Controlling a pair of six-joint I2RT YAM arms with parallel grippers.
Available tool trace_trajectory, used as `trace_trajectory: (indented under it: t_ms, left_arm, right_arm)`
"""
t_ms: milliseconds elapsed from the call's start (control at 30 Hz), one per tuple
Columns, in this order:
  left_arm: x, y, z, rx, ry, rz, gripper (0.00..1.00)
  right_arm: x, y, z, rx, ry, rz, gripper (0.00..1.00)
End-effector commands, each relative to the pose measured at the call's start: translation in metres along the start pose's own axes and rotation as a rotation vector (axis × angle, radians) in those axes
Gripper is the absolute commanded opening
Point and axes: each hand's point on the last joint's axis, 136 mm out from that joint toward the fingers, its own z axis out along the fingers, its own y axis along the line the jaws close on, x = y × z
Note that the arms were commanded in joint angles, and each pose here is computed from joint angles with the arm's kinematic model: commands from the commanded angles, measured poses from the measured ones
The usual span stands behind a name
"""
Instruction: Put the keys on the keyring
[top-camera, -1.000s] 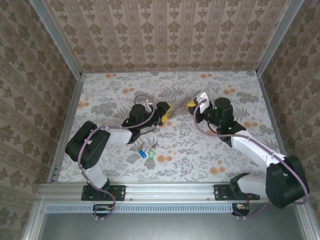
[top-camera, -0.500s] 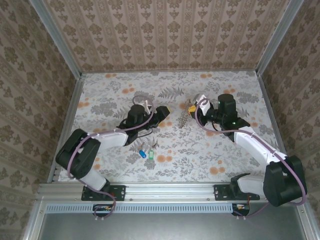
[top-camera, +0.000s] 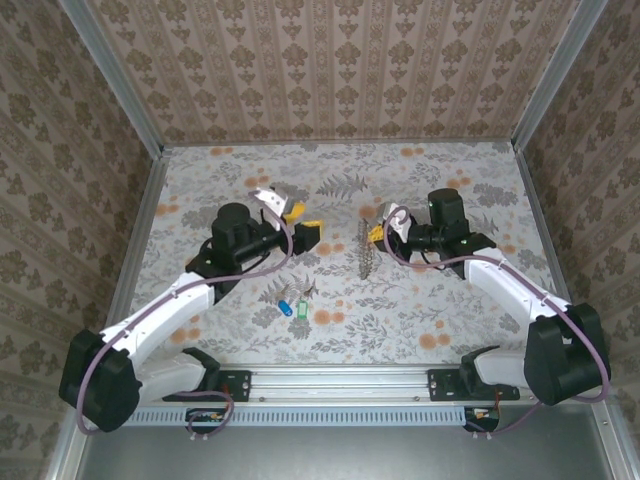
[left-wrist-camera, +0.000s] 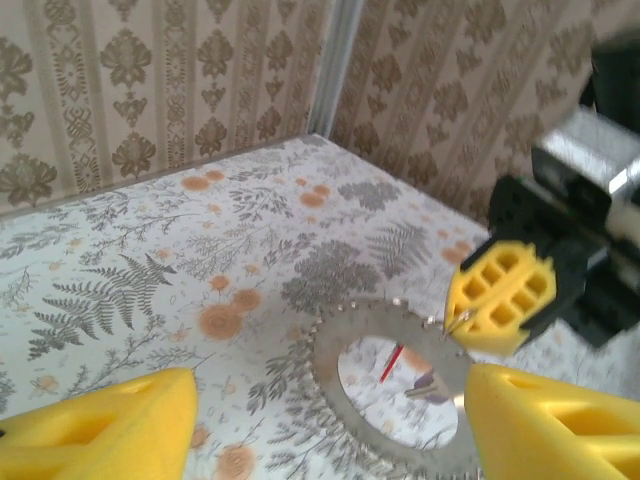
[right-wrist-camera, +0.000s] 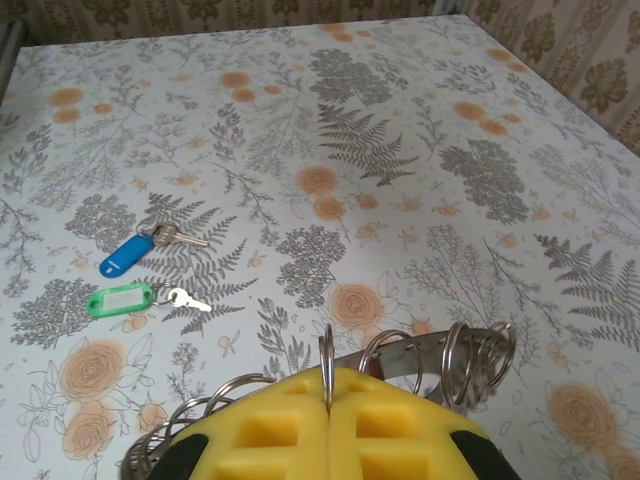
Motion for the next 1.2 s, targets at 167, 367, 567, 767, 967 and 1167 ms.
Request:
trace_trajectory:
  t_ms: [167,367,567,767,967,1167]
  left_arm:
    - [0.019,-0.033,0.003,0.274,0.058,0.225,0.6]
    - [0.027,-0.049,0.021,0.419,0.083,0.277,0.51]
    - [0.033,-0.05,0.04,0.46,0.11,0.316,0.51]
    - [0.045,-0.054,0.052,0.504,0.139,0.342,0.49]
    - [0.054,-0.049,0.059,0.486,0.131,0.367,0.46]
    - [0.064,-0.048,0.067,0.495,0.135,0.42,0.4]
  right_arm:
    - [-0.024,0.015,0.009,-0.103,-0.044,-0.072,0.0]
    - [-0.024,0.024,0.013,-0.16,-0.037,-0.1,0.0]
    - [-0.026,0.032,0.015,-0.214,-0.047,-0.108,0.01]
    - [-0.024,0.033,0.018,-0.239,-0.04,-0.094,0.01]
    - [-0.019,0.033,0.024,-0.268,-0.035,-0.077,0.02]
    - [-0.019,0.035,0.026,-0.297,-0.043,-0.067,0.02]
